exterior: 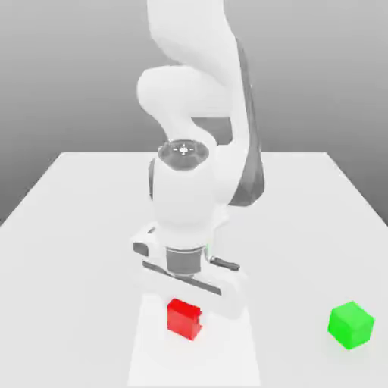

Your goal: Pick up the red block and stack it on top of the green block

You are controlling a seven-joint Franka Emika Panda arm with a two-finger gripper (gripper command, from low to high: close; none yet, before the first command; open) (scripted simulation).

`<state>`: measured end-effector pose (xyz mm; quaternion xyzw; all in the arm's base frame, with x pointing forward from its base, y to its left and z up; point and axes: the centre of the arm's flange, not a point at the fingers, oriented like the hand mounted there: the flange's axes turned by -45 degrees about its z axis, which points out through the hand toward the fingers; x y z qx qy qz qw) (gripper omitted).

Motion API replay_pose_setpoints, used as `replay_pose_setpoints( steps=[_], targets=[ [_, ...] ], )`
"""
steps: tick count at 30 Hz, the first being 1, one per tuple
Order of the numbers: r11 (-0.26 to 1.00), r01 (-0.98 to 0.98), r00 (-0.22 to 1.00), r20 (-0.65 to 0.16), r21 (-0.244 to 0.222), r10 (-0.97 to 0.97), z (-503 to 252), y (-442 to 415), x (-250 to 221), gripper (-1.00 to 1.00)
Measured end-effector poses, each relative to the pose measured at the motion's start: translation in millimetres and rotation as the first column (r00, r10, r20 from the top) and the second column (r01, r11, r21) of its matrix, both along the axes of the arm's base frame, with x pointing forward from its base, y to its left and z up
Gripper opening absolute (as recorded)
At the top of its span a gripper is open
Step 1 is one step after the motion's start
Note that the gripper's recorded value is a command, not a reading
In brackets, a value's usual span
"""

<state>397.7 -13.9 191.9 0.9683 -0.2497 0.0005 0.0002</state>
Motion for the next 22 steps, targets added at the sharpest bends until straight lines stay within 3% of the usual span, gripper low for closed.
replay_pose_setpoints(
  steps=[6, 12, 18, 19, 22],
  targets=[
    [0.945, -0.328, 0.945, -0.004, -0.003, 0.328, 28.6, 109.1, 16.2, -1.0],
    [0.735, -0.678, 0.735, -0.003, 0.0, 0.678, 48.1, 249.9, 1.2, -1.0],
    [0.662, -0.749, 0.662, 0.0, 0.0, 0.749, -1.0, 285.4, -7.3, -1.0],
    [0.661, -0.75, 0.661, 0.0, 0.0, 0.75, -7.9, 285.5, -7.9, 1.0],
    [0.661, -0.75, 0.661, 0.0, 0.0, 0.75, -7.9, 285.5, -7.9, 1.0]
  ],
)
